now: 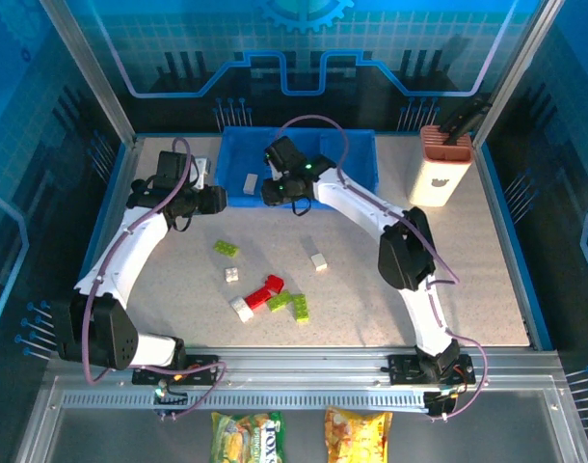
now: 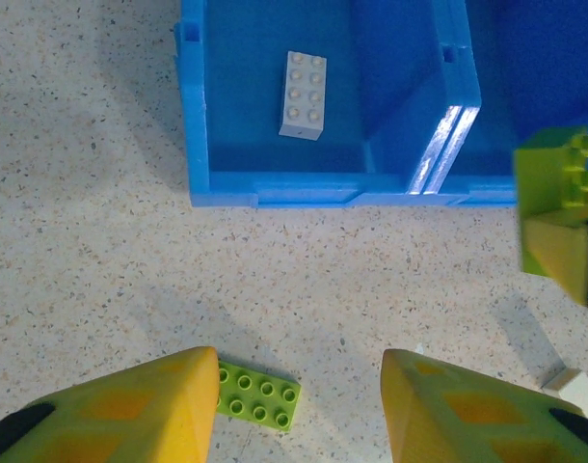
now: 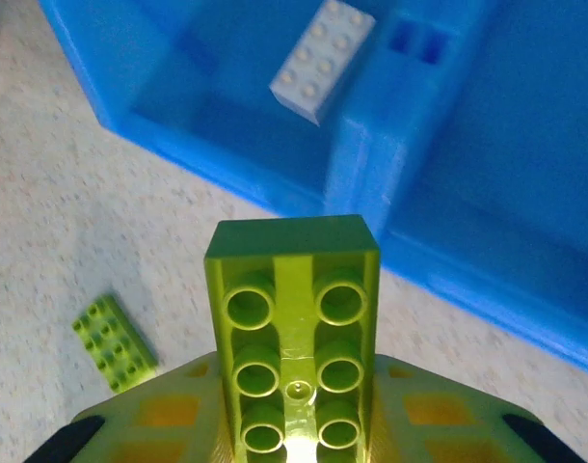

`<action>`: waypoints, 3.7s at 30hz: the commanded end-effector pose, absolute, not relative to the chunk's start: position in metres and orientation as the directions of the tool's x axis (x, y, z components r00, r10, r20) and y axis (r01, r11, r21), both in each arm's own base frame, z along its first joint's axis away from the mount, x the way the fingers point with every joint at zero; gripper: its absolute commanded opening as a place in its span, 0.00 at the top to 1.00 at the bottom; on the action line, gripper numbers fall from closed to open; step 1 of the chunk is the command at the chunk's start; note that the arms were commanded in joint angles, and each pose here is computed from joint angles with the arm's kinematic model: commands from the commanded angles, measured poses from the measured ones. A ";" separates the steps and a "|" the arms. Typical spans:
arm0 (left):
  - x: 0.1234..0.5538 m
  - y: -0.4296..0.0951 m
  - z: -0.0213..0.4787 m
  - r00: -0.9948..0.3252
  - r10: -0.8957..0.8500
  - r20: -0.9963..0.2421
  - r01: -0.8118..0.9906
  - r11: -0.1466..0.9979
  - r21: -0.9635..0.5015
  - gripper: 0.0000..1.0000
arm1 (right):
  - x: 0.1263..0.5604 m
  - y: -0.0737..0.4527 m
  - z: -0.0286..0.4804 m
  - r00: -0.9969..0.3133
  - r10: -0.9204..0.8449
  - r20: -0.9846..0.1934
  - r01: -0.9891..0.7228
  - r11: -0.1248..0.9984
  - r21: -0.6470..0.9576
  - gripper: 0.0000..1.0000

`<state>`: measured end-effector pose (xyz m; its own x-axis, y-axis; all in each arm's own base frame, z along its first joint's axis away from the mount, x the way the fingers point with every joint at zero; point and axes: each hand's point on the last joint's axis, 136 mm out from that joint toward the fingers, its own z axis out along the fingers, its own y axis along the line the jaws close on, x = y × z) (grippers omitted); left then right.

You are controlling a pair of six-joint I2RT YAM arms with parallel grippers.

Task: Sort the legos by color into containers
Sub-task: Place the lego in the container, then pick up the lego from the middle-left of the table.

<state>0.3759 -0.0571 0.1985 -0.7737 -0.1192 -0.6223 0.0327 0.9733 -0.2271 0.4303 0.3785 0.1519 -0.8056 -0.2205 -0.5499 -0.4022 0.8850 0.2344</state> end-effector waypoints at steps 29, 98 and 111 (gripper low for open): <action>0.373 -0.045 0.217 -0.714 -0.150 -0.684 -0.004 0.978 -0.210 0.52 | 0.505 0.463 0.193 -0.555 -0.069 -0.829 -0.471 0.848 0.245 0.69; 0.374 -0.054 0.193 -0.798 -0.144 -0.586 -0.002 0.972 -0.236 0.51 | 0.467 0.295 0.156 -0.809 -0.090 -0.581 -0.204 0.970 0.134 0.56; 0.369 -0.058 0.174 -0.869 -0.178 -0.461 -0.073 0.969 -0.237 0.49 | 0.377 0.279 0.138 -0.863 -0.180 -0.472 -0.276 0.951 0.141 0.56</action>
